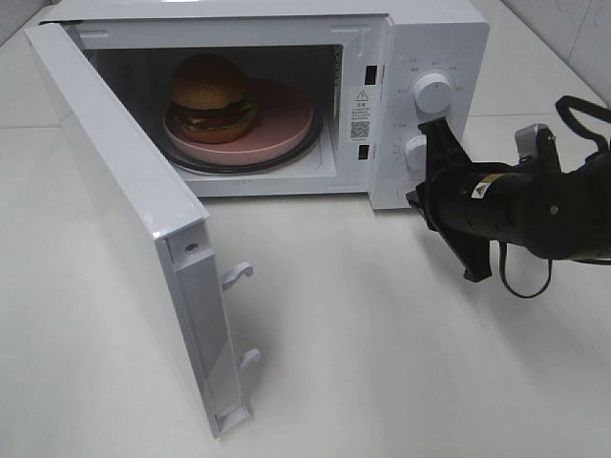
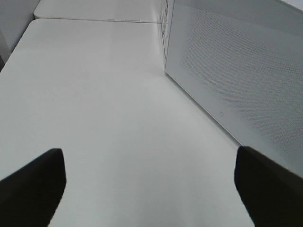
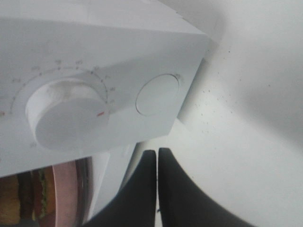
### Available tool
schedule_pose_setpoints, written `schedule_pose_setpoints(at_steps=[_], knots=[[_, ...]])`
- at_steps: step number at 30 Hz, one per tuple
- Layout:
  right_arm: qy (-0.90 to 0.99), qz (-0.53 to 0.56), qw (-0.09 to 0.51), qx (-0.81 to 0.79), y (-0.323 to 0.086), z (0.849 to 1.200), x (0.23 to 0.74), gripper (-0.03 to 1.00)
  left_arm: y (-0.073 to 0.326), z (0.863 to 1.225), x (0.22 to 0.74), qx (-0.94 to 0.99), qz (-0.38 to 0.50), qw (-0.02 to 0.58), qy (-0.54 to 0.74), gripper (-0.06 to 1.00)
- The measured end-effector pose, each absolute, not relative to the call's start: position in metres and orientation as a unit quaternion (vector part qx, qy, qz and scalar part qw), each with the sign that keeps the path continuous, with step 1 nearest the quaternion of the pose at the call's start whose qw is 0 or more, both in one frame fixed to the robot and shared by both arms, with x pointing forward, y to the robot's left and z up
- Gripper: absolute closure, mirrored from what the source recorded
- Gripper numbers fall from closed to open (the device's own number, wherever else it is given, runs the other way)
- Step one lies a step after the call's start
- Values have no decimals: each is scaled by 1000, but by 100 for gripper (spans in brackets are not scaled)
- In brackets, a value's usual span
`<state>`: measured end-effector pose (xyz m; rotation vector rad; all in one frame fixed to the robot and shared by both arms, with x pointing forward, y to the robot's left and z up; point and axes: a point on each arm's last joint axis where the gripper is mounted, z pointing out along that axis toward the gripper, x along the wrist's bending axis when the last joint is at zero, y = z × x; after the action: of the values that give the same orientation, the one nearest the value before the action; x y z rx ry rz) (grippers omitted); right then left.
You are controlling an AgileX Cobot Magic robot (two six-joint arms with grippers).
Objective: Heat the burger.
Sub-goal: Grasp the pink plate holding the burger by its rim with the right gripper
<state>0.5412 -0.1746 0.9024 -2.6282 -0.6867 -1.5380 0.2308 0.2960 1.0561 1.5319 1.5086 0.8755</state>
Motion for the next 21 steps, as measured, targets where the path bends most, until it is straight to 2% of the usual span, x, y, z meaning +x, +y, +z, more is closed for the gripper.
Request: schedule_pose_setpoints(at_steps=[12,21], knots=[[-472,-417,-69,-774,-177,944,514,97,296,1056,231,605,346,399,596,6],[-577,-384,-99,-714,-182,967,497,96,296,1056,231,605,346,399,596,6]])
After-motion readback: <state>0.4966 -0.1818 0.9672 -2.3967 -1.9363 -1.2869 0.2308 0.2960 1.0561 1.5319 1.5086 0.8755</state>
